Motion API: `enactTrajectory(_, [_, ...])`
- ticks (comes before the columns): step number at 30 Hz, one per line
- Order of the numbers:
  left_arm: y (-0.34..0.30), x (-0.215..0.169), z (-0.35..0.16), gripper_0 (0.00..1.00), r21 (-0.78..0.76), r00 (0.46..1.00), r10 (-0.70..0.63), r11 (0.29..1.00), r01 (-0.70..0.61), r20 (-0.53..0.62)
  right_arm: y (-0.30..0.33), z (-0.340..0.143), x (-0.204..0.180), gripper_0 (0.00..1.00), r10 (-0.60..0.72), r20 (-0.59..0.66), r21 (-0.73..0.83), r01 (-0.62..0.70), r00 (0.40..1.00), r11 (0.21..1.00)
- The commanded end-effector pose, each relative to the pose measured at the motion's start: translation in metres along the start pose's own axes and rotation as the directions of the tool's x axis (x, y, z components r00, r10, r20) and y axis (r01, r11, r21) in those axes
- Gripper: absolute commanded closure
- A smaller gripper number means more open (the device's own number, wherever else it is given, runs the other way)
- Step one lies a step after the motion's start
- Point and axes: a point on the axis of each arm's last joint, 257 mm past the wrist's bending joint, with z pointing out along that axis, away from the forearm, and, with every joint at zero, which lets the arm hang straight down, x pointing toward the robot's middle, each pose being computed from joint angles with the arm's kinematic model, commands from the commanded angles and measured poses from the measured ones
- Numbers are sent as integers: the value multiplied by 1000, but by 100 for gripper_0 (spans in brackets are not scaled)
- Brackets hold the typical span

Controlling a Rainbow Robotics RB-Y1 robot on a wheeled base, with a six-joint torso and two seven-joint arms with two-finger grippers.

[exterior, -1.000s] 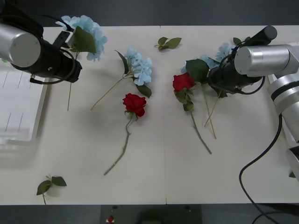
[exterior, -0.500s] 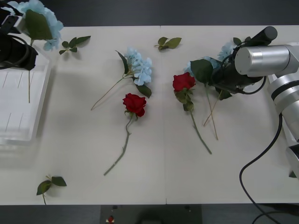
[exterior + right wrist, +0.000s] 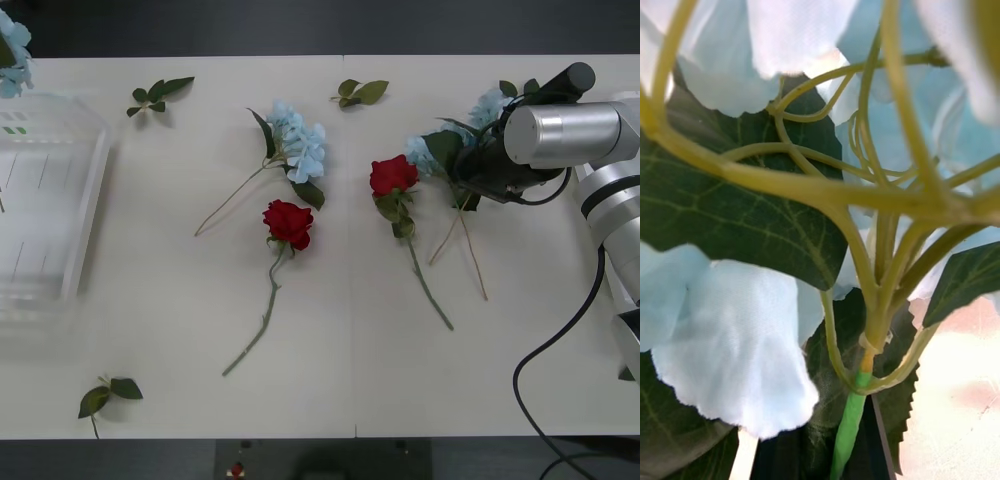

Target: Put the red flowers into the right box and the blue flowers into the left box

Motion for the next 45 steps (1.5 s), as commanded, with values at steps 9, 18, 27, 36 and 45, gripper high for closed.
enactTrajectory(9, [82,5,-12,100,-114,1000,-14,993,10,-27,8,-22,-37,100,5,60,-55,-2,998,998])
enactTrajectory(18, [96,16,11,100,-180,999,-26,984,21,-28,-4,-51,-53,100,-10,35,-155,15,999,988])
enactTrajectory(27, [76,22,30,63,-162,999,-8,987,2,-37,-21,-87,-64,100,-156,31,-233,159,987,959])
enactTrajectory(36, [68,7,25,0,-158,999,43,987,-43,-1,-43,-82,-60,100,-149,12,-224,148,989,963])
enactTrajectory(45, [38,-13,-4,0,-82,998,67,995,-65,19,-59,-78,-59,4,-183,9,-183,181,983,966])
